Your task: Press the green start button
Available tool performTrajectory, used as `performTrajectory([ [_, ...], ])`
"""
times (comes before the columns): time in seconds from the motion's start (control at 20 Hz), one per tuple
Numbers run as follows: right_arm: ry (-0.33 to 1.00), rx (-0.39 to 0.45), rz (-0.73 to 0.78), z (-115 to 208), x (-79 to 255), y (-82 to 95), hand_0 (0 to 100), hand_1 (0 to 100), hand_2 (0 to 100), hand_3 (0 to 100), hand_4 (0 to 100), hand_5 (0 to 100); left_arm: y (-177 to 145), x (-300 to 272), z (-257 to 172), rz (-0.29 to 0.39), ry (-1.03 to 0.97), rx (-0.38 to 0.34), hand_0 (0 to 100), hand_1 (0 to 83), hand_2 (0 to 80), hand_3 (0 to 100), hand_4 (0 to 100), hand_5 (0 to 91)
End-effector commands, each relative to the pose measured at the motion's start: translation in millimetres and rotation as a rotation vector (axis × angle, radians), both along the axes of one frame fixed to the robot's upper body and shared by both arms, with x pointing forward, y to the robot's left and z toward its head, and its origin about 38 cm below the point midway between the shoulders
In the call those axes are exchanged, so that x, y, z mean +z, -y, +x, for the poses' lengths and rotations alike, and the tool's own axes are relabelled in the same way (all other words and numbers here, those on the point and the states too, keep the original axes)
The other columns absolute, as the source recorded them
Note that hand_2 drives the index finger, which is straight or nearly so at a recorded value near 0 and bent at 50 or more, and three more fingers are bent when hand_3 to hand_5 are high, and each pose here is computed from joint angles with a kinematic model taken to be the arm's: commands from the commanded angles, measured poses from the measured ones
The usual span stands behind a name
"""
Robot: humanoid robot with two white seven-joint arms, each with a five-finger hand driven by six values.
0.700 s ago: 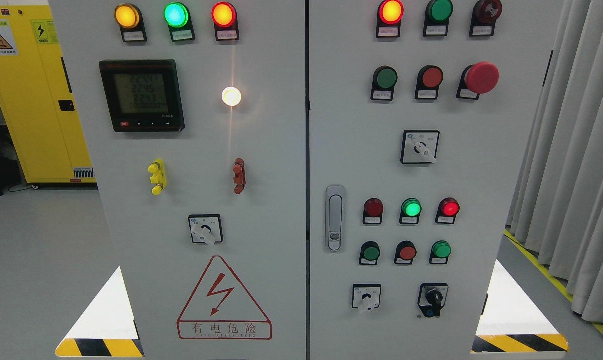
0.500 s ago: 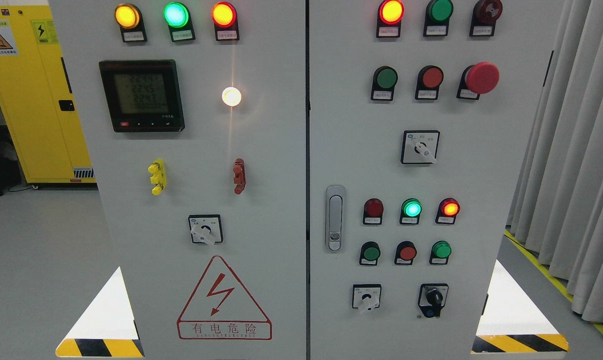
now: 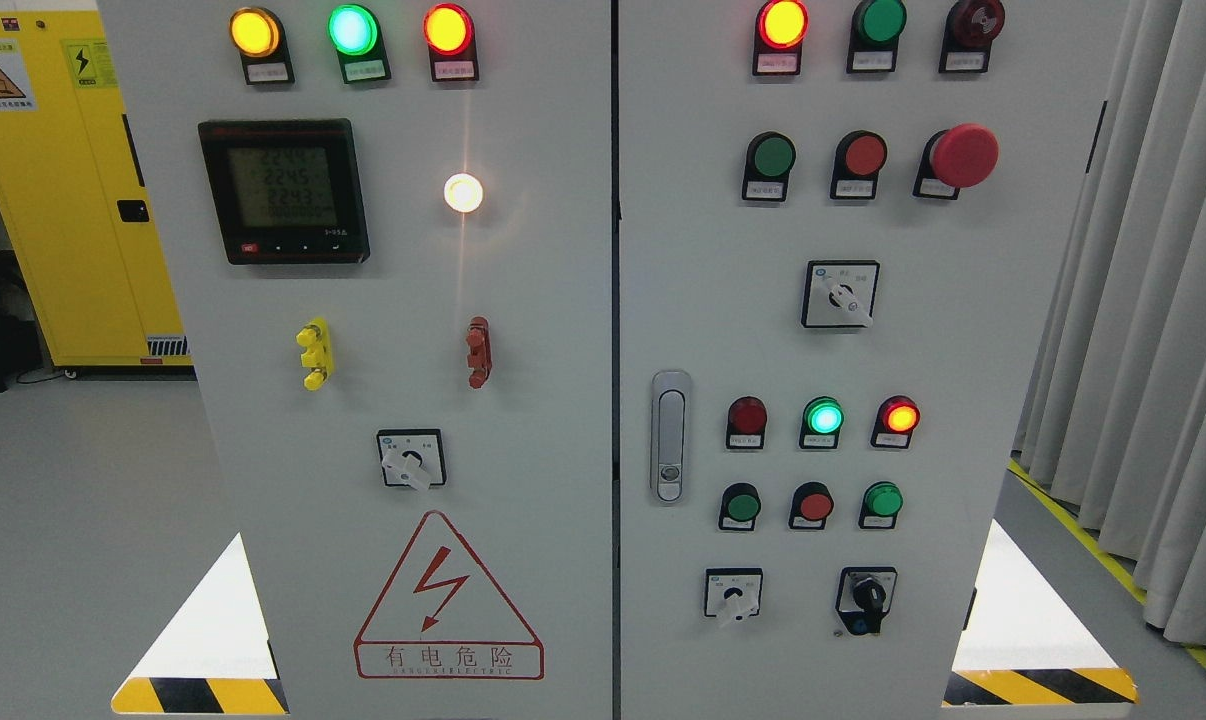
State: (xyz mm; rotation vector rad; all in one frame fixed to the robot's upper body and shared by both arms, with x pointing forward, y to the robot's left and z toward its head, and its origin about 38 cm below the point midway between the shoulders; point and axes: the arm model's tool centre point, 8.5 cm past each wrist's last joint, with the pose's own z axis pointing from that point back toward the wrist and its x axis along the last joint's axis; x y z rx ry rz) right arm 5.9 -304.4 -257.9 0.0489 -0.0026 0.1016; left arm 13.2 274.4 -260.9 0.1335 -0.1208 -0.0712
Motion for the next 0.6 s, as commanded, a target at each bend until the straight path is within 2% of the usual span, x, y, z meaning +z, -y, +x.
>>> performTrajectory([
  [0.0, 0.1, 0.018, -0.003, 37.4, -0.7, -16.4, 16, 21, 0, 0, 0, 0, -10.0, 0.6, -4.6, 0.013, 0.003, -0.001, 12, 55.6, 0.0, 0, 0, 0.0],
  [0.1, 0.206, 0.113, -0.013, 70.0, 3.1, -34.3, 16, 22, 0, 0, 0, 0, -10.1, 0.7, -4.6, 0.014, 0.004, -0.001, 12, 55.6, 0.0, 0, 0, 0.0],
  [0.15, 0.246, 0.179, -0.032, 79.3, 6.0, -37.3, 15, 27, 0, 0, 0, 0, -10.1, 0.7, -4.6, 0.014, 0.004, -0.001, 12, 55.6, 0.0, 0, 0, 0.0],
  [0.3, 0.403, 0.368, -0.088, 117.8, 24.0, -49.1, 15, 29, 0, 0, 0, 0, -10.0, 0.6, -4.6, 0.013, 0.003, -0.001, 12, 55.6, 0.0, 0, 0, 0.0],
  [0.45, 0.535, 0.51, -0.127, 143.2, 45.3, -67.9, 15, 31, 0, 0, 0, 0, -10.0, 0.6, -4.6, 0.013, 0.003, -0.001, 12, 55.6, 0.0, 0, 0, 0.0],
  [0.5, 0.584, 0.558, -0.137, 148.8, 52.3, -72.3, 15, 33, 0, 0, 5, 0, -9.1, 0.5, -4.6, 0.013, 0.004, 0.0, 12, 55.6, 0.0, 0, 0, 0.0],
  [0.55, 0.646, 0.605, -0.142, 155.1, 59.5, -78.9, 15, 33, 0, 0, 5, 0, -8.0, 0.4, -4.6, 0.01, 0.003, -0.001, 12, 55.6, 0.0, 0, 0, 0.0],
])
